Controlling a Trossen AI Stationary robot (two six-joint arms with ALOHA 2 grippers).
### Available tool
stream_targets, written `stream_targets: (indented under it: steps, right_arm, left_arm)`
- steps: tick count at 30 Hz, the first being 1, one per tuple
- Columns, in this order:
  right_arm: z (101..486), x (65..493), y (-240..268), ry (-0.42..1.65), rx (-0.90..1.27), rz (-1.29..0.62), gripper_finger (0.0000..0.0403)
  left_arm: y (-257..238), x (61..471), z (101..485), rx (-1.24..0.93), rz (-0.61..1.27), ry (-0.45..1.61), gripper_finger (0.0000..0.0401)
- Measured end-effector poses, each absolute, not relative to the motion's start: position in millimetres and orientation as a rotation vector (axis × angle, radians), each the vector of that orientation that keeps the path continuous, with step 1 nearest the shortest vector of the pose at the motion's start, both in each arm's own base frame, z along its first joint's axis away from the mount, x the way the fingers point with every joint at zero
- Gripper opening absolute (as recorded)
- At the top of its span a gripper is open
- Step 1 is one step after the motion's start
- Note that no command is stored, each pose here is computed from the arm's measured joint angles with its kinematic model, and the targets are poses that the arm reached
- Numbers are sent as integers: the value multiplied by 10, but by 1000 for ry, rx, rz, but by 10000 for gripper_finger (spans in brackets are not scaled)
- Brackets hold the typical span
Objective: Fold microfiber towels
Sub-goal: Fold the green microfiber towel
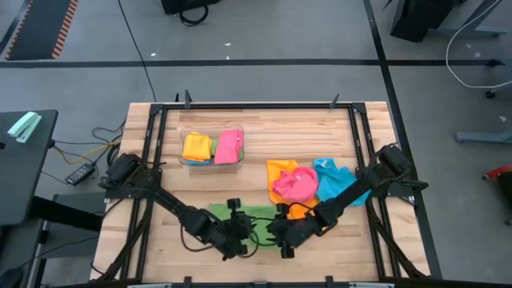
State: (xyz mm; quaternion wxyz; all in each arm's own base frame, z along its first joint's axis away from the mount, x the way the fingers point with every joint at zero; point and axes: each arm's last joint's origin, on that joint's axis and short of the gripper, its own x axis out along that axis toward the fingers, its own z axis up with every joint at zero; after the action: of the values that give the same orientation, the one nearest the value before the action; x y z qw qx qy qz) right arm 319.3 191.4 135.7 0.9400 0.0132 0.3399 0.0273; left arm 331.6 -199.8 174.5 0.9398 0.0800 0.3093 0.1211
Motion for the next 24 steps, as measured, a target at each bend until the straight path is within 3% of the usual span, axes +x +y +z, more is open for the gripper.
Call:
stream_targets:
  steps: [11, 24]
  right_arm:
    - [1261, 2976, 2140, 745, -38, 24, 188]
    - [1202, 2848, 2170, 804, -493, 147, 195]
  left_arm:
    - [-1788, 3632, 1354, 68, 160, 703, 107]
    - [-1812, 3594, 1228, 95, 80, 800, 107]
